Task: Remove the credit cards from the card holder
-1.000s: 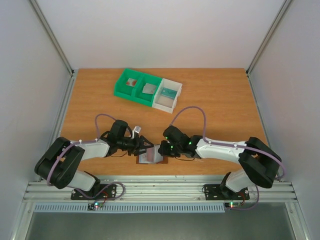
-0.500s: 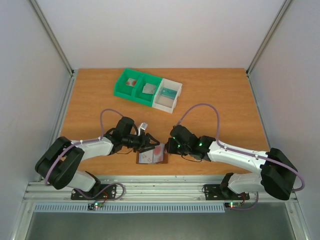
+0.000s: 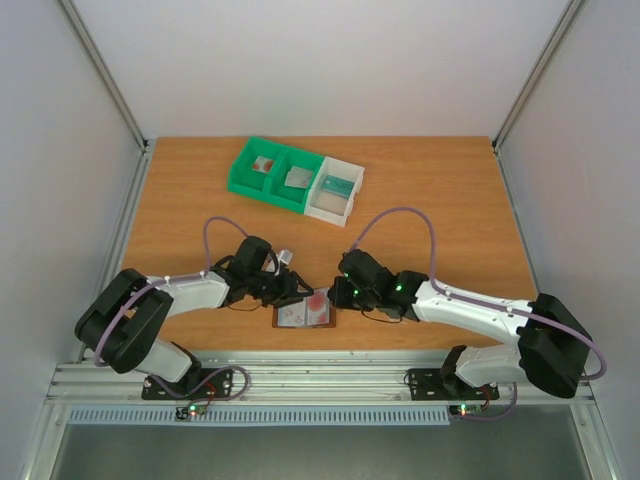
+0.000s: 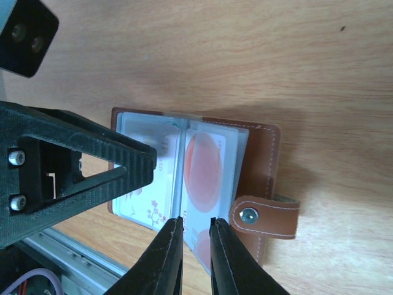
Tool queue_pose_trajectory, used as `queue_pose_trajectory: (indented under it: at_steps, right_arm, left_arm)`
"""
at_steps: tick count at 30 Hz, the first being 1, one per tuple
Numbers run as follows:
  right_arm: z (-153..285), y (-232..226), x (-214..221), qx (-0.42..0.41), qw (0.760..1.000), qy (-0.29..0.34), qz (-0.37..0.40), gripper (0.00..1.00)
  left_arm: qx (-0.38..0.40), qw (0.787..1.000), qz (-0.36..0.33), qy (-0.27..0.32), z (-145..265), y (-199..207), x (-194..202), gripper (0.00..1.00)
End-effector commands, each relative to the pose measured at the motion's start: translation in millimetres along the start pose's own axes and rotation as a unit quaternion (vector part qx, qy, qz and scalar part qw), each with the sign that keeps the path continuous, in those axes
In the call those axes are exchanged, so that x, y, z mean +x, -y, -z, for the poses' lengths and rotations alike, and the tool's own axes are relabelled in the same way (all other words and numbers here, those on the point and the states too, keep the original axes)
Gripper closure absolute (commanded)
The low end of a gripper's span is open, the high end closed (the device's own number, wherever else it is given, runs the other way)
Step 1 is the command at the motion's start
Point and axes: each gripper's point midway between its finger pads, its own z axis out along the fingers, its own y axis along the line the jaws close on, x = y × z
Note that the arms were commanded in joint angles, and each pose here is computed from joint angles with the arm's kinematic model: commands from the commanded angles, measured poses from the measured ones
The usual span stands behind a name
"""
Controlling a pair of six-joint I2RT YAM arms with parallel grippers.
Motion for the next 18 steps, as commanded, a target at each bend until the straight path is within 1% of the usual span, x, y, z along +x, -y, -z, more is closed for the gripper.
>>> queue_pose_trajectory:
  at_steps: [1, 8, 14, 18]
  right_arm:
    - [-10, -23, 0, -0.034, 0.999, -0.02, 0.013, 0.86]
    - [-29, -24, 3, -0.025, 0.999, -0.04, 0.017, 0.86]
    - [-44, -11, 9, 0.003, 0.998, -0.056, 0.023, 0.86]
    - [-48, 4, 11, 0.042, 0.997, -0.063, 0.035, 0.86]
  left_arm:
    - [-0.023, 1.0, -0.017, 0.007, -4, -9, -4, 0.56]
    - [-0.039, 0.999, -0.016, 0.007, -6, -22, -2, 0.56]
    - [-0.047, 0.999, -0.011, 0.007, -8, -28, 0, 0.56]
    - [-0.051, 0.999, -0.009, 0.006, -9, -33, 1, 0.56]
